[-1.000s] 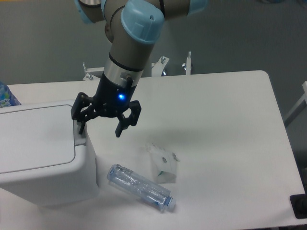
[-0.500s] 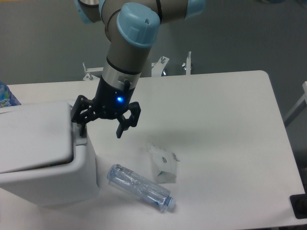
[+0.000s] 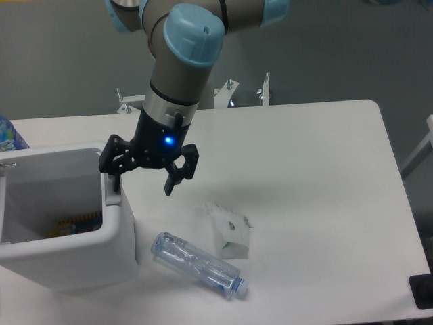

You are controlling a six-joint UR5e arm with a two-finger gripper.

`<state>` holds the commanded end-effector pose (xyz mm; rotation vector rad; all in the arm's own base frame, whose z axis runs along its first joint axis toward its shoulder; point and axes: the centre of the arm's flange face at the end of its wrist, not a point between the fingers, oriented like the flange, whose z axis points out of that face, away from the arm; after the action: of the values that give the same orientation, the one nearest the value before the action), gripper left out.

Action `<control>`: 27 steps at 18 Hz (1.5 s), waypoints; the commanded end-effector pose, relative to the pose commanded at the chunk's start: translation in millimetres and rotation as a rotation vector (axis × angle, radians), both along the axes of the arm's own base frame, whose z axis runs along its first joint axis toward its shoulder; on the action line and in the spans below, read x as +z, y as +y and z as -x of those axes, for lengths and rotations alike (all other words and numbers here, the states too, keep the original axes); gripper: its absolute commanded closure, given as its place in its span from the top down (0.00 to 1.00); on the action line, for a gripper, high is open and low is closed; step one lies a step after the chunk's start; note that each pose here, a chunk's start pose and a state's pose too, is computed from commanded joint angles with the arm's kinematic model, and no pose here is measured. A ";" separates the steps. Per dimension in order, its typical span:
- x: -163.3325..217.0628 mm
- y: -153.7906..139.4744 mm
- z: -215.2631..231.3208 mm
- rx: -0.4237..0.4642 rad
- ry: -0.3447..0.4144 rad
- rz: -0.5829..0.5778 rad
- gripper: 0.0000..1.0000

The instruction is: Open the trash can

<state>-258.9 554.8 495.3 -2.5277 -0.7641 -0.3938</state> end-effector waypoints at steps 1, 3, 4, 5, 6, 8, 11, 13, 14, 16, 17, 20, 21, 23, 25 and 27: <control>7.2 0.4 0.3 0.000 0.009 -0.010 1.00; 19.1 -0.1 4.9 0.005 0.027 -0.027 1.00; 22.9 -1.1 8.1 0.011 0.034 -0.030 1.00; 25.7 -3.5 13.8 0.023 0.051 -0.026 1.00; 30.1 -8.6 22.9 0.046 0.080 -0.014 1.00; 38.8 -16.6 37.8 0.093 0.161 0.033 1.00; 44.0 -32.9 63.0 0.159 0.258 0.106 1.00; 42.8 -40.0 73.4 0.146 0.291 0.126 1.00; 42.3 -43.0 77.3 0.123 0.313 0.138 1.00; 36.6 -50.4 84.7 0.068 0.384 0.203 1.00; 33.7 -54.2 87.9 0.028 0.425 0.244 1.00; 21.9 -66.9 95.3 -0.132 0.480 0.356 1.00; 20.1 -72.8 98.3 -0.173 0.489 0.389 1.00; 19.4 -84.0 106.5 -0.216 0.504 0.434 1.00; 17.9 -88.5 110.9 -0.211 0.501 0.438 1.00; 17.9 -89.1 111.7 -0.210 0.500 0.439 1.00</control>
<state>-370.6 465.7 513.1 -2.9365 -0.4215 0.3798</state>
